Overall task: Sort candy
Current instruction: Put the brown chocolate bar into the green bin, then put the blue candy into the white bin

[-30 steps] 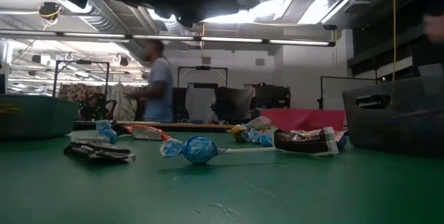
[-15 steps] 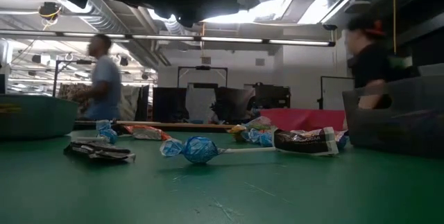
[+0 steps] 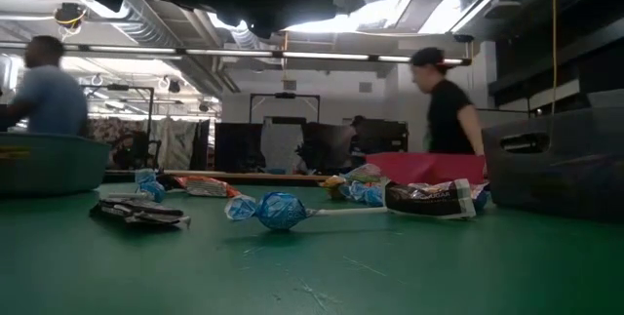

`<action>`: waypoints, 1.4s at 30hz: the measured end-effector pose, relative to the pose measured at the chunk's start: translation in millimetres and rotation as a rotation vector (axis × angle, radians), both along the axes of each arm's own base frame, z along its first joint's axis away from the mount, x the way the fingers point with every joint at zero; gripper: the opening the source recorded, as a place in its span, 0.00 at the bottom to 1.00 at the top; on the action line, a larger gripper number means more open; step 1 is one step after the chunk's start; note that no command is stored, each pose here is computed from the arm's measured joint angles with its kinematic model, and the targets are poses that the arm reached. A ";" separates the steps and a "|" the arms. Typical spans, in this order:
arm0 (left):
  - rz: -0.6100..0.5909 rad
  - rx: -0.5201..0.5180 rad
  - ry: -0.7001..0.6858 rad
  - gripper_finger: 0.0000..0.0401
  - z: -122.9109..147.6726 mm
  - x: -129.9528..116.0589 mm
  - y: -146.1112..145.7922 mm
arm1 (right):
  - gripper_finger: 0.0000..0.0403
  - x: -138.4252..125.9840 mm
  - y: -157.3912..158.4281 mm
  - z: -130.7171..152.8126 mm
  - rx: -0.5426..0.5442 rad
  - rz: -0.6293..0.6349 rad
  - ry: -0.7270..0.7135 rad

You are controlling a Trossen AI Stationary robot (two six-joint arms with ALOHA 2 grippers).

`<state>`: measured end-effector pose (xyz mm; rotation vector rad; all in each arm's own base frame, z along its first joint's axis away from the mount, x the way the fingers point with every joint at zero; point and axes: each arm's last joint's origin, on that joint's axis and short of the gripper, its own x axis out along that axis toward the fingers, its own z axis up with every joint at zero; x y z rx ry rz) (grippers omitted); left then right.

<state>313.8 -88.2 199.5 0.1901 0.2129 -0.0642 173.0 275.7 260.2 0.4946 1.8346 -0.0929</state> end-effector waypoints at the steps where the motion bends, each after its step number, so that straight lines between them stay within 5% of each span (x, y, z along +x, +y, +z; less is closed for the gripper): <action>1: 0.000 0.000 0.000 0.36 0.0 0.0 0.0 | 0.00 -0.2 -0.6 -1.7 -0.008 -0.002 0.001; 13: 0.000 0.010 0.031 0.36 -3.0 -0.7 0.1 | 0.02 -0.5 -3.1 -6.7 -0.026 -0.007 0.012; 26: 0.019 -0.019 0.208 0.36 -4.0 -15.1 4.6 | 0.32 -0.4 -3.1 -6.7 -0.024 -0.005 0.011; 34: -0.092 -0.042 0.369 0.36 6.5 -38.6 7.7 | 0.32 0.0 -3.4 -6.1 0.006 -0.004 0.055; 42: -0.182 -0.082 0.367 0.36 5.1 -36.5 3.3 | 0.32 11.0 -10.6 -5.3 0.047 -0.038 0.106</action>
